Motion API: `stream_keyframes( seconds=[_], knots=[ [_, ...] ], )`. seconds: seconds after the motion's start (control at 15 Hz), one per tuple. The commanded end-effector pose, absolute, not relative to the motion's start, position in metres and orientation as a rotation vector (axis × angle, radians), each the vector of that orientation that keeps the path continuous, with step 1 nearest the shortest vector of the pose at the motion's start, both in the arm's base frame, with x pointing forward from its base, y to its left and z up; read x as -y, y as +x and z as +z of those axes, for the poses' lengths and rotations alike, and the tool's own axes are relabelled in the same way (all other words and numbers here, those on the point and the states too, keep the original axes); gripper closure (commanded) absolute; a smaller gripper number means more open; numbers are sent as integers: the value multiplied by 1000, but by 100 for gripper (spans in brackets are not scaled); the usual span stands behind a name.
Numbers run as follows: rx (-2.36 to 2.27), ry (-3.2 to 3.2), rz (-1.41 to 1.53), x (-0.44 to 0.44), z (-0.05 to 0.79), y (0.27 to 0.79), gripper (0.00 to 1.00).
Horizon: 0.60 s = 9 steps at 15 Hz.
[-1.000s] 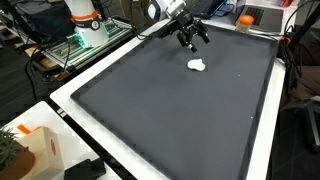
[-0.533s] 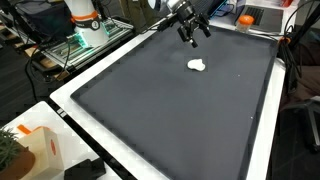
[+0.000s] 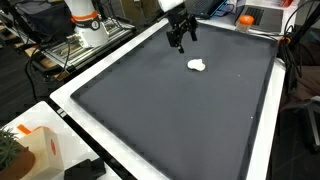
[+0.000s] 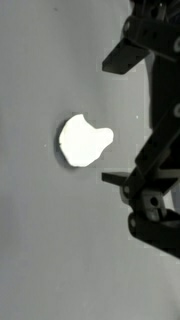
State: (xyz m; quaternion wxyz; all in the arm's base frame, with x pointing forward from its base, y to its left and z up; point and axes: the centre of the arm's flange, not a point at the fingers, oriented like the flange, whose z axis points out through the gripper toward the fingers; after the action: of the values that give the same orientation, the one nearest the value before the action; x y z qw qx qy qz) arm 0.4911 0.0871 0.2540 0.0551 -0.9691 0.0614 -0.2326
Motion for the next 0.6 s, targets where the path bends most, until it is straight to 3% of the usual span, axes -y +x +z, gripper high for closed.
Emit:
stream_keyframes(
  seconds=[0.0, 0.2, 0.53],
  knots=[
    [-114, -3024, -418, -97, 321, 511, 0],
    [-7, -3066, -167, -95, 322, 518, 0],
    [116, -3170, 5, -127, 388, 528, 0]
  ],
)
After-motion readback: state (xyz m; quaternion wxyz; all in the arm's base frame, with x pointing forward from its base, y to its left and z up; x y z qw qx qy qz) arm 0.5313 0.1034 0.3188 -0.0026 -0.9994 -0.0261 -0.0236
